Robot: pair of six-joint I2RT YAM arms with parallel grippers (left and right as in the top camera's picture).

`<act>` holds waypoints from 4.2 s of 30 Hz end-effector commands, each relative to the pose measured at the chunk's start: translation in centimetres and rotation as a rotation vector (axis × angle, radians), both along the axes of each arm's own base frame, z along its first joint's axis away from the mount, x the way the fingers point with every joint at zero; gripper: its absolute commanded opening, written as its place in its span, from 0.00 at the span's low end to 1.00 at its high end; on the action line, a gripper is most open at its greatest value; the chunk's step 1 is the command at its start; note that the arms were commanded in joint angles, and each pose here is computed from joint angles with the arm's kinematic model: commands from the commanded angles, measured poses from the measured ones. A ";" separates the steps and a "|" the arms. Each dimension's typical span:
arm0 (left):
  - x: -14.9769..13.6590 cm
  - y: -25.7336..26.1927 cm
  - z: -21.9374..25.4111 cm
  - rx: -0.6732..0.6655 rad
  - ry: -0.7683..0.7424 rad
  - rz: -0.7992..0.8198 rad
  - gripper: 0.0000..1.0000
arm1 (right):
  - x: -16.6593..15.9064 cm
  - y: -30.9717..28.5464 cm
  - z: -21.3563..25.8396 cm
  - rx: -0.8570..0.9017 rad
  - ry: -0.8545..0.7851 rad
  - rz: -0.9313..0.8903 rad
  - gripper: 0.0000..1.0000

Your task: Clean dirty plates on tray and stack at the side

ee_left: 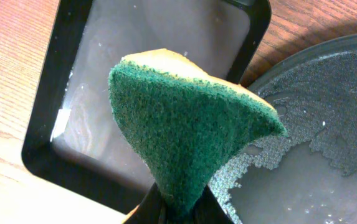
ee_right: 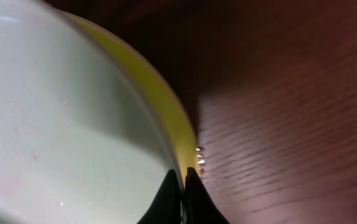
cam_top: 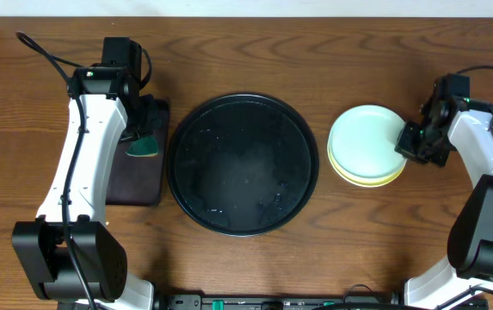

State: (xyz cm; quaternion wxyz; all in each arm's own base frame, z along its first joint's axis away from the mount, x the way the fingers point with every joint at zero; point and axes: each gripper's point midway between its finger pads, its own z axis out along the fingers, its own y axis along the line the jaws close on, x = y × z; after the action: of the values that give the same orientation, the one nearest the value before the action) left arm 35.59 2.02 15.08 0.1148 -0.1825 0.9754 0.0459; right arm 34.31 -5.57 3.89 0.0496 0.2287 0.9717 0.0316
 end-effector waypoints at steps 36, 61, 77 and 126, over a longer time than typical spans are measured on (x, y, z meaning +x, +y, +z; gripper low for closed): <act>1.4 3.2 -14.5 -0.083 0.283 -0.169 0.08 | 2.3 9.5 12.9 0.032 -0.365 0.360 0.99; 0.3 2.9 9.9 0.038 -0.358 -0.157 0.75 | -1.8 8.6 22.1 -0.032 -0.612 0.344 0.99; -0.3 2.9 11.3 0.046 -0.399 -0.157 0.75 | -10.7 7.4 33.1 -0.145 -1.015 0.308 0.99; -0.3 2.9 11.3 0.046 -0.399 -0.157 0.75 | -10.0 8.8 15.2 -0.224 -1.521 0.398 0.99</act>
State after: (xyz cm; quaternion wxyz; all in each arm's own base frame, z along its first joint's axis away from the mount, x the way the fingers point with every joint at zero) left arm 35.15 4.81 25.71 0.3044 -0.1057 0.9464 0.0217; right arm 24.32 3.24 19.44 0.7141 -0.0426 0.6935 0.0856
